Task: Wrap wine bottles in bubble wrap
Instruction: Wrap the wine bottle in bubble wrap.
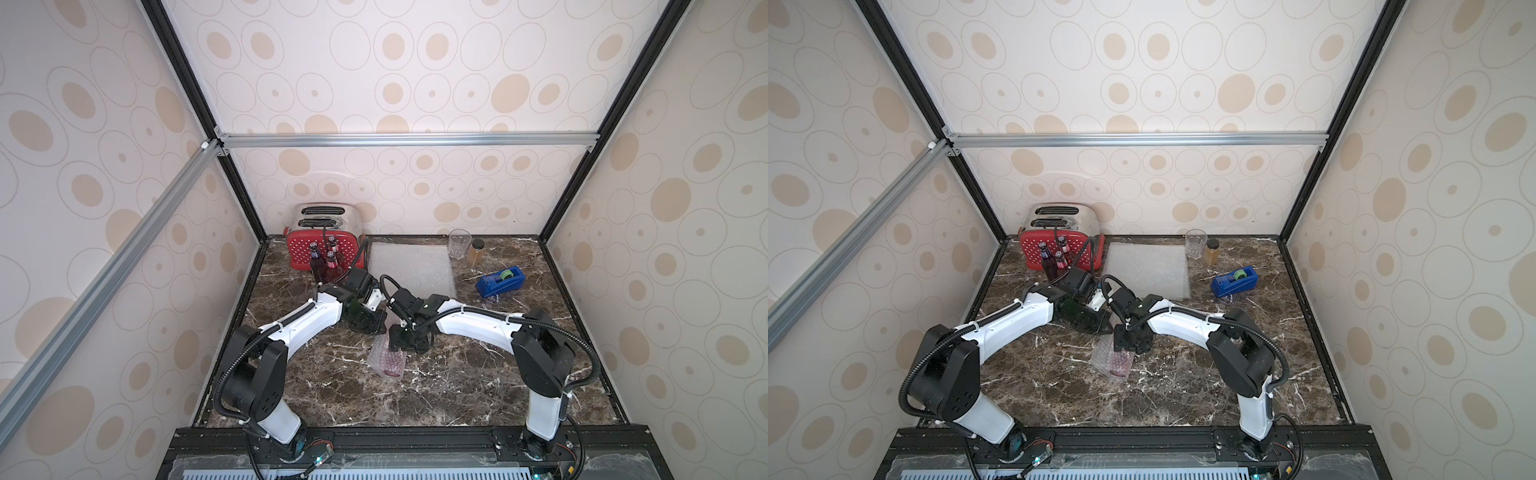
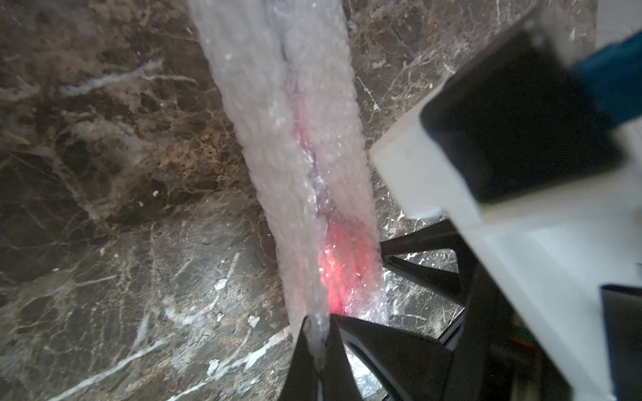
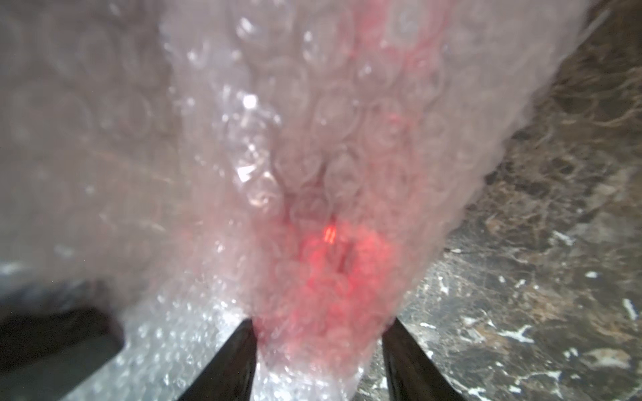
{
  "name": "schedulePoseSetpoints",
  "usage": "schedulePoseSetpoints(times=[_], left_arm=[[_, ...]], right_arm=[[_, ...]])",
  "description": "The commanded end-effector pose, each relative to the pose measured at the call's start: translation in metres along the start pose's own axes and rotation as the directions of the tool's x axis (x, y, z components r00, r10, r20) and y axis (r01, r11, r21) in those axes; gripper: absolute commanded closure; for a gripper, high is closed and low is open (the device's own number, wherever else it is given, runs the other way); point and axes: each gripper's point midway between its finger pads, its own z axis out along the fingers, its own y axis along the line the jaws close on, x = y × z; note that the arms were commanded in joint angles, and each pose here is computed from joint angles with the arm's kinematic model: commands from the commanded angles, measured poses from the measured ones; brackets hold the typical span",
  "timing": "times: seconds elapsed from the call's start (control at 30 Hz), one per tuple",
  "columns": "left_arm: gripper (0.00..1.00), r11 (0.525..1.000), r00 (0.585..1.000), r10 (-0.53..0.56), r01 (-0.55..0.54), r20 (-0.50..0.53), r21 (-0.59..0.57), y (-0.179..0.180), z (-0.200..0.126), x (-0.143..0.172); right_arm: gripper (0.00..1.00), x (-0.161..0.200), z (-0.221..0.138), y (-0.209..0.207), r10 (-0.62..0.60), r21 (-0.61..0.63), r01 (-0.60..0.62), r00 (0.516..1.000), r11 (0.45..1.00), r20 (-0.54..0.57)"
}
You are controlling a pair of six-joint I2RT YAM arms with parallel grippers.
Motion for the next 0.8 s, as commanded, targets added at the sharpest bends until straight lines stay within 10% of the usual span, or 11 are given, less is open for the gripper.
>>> schedulePoseSetpoints(times=[0.0, 0.77], left_arm=[[1.00, 0.997, 0.997, 0.028, -0.033, 0.070, 0.071, -0.022, -0.014, -0.018], [0.93, 0.984, 0.981, -0.069, 0.097, -0.180, 0.150, -0.025, 0.073, 0.003]], right_arm=[[0.43, 0.011, 0.009, -0.014, 0.005, 0.068, -0.002, 0.999, 0.998, -0.040], [0.43, 0.019, -0.003, 0.004, -0.103, -0.130, 0.106, 0.994, 0.986, 0.030]])
